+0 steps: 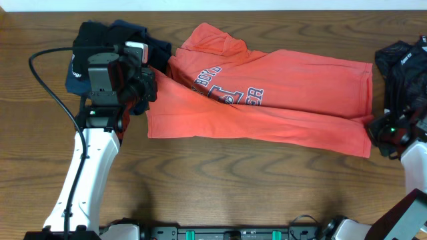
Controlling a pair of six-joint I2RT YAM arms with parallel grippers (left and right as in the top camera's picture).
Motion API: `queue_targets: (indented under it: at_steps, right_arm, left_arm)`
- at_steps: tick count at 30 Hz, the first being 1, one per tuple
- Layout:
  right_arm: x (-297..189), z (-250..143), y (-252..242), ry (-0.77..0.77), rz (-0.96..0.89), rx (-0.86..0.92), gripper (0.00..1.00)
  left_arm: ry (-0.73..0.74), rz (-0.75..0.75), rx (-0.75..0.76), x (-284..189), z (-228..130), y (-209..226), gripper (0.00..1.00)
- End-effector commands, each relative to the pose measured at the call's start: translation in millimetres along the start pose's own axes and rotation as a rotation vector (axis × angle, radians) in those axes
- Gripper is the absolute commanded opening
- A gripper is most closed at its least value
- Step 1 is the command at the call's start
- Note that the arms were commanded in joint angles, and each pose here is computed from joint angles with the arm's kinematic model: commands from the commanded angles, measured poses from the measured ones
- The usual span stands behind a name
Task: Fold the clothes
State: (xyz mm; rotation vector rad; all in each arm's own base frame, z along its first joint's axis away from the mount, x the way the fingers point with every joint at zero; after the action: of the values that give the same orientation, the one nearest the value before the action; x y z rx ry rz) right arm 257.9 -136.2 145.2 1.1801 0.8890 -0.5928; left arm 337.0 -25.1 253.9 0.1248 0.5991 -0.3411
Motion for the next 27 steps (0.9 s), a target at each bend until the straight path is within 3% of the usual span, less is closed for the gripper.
queue_targets:
  at_steps: [1,2,3,4,6,10,17,18,19,21,22,27]
  right_arm:
    - [2.6,-2.8,14.6,0.000,0.036,-0.041,0.03]
    - [3.2,-3.6,17.0,-0.002,0.043,-0.051,0.08]
    - [3.8,-4.6,18.9,-0.002,0.047,-0.058,0.20]
    - [4.1,-5.1,20.2,-0.004,0.050,-0.064,0.41]
    - [4.2,-5.0,20.7,-0.005,0.052,-0.066,0.60]
    - [3.7,-4.2,19.5,-0.008,0.049,-0.094,0.69]
    - [3.7,-9.4,15.9,0.032,0.035,-0.114,0.70]
    - [3.7,-9.8,16.3,0.037,0.041,-0.124,0.70]
    - [3.6,-10.1,16.6,0.040,0.045,-0.125,0.70]
    - [3.5,-10.1,16.8,0.042,0.048,-0.125,0.70]
    - [3.5,-9.9,16.8,0.041,0.048,-0.125,0.70]
    - [0.9,-3.0,11.3,0.023,0.044,-0.116,0.71]
  left_arm:
    - [0.002,0.034,0.008,-1.3,1.5,2.6,0.06]
    - [0.003,0.036,0.008,-1.4,1.4,2.8,0.06]
    - [0.003,0.035,0.008,-1.3,1.3,2.8,0.06]
    - [0.003,0.035,0.008,-1.3,1.4,2.8,0.06]
    - [0.003,0.035,0.008,-1.3,1.4,2.8,0.06]
    - [0.010,0.033,0.006,-1.3,0.3,2.5,0.06]
    - [0.035,0.017,0.003,-0.8,-3.3,-1.4,0.06]
    - [0.038,0.014,0.004,-0.6,-3.7,-2.3,0.10]
    - [0.042,0.012,0.004,-0.5,-4.1,-3.0,0.40]
    - [0.050,0.011,0.001,-0.6,-5.4,-3.2,0.85]
    - [0.057,0.010,0.000,-0.8,-6.5,-3.4,0.98]
    - [0.119,0.003,-0.027,-2.6,-16.4,-4.4,0.98]
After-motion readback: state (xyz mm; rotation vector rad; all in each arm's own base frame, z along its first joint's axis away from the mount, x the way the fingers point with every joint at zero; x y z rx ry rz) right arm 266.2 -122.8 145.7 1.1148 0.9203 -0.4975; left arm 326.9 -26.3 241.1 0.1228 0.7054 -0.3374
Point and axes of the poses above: each gripper's point midway between its finger pads, its own x axis out along the fingers, its own y axis along the line the jaws close on, z = x × y, the point moved 9 cm from there along -x, back along the fingers, and after that the axes turned 12 degrees about x, right-handed, at the moved point
